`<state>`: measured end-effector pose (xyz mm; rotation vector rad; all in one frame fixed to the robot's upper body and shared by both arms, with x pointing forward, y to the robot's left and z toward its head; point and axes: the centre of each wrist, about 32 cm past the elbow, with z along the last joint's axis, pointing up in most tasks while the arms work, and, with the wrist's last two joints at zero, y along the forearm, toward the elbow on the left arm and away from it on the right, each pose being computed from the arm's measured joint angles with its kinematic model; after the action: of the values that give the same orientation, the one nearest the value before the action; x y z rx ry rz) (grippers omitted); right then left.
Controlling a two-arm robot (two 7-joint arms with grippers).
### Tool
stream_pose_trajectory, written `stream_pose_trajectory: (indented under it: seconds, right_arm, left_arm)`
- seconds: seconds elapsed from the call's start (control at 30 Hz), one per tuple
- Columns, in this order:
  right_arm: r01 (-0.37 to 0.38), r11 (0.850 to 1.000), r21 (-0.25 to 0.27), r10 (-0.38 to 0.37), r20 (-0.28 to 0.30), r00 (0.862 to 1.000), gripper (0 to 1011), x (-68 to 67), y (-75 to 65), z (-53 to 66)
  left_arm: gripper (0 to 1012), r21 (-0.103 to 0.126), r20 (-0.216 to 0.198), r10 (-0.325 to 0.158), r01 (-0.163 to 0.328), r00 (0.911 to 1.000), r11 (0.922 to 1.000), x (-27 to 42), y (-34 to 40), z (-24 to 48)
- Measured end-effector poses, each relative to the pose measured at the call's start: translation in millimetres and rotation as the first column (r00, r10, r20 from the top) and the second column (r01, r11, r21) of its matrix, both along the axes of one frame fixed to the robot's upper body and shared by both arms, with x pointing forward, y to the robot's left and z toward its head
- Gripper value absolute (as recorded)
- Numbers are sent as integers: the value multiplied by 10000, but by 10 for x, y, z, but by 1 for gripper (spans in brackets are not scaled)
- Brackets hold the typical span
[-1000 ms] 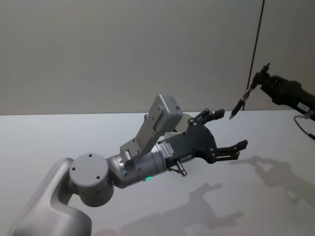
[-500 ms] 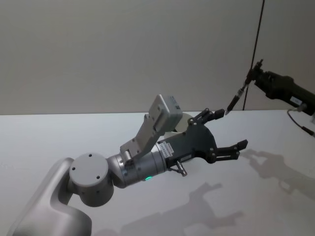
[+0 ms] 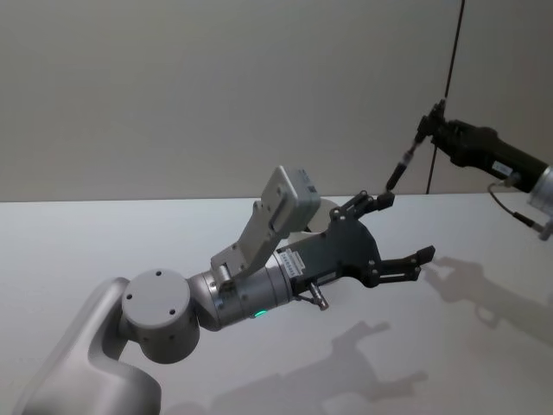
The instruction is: Place the pen into the pen holder.
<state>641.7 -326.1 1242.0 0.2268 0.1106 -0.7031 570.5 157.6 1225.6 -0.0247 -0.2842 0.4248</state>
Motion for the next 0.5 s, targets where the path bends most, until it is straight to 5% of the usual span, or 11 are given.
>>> stream_pose_trajectory:
  seconds: [0.5]
  right_arm:
    - [-305, 9995, -73, 305, -93, 9995, 180, 185, 134, 22]
  left_arm:
    - [1003, 0, 0, 0, 0, 10000, 10000, 0, 0, 0]
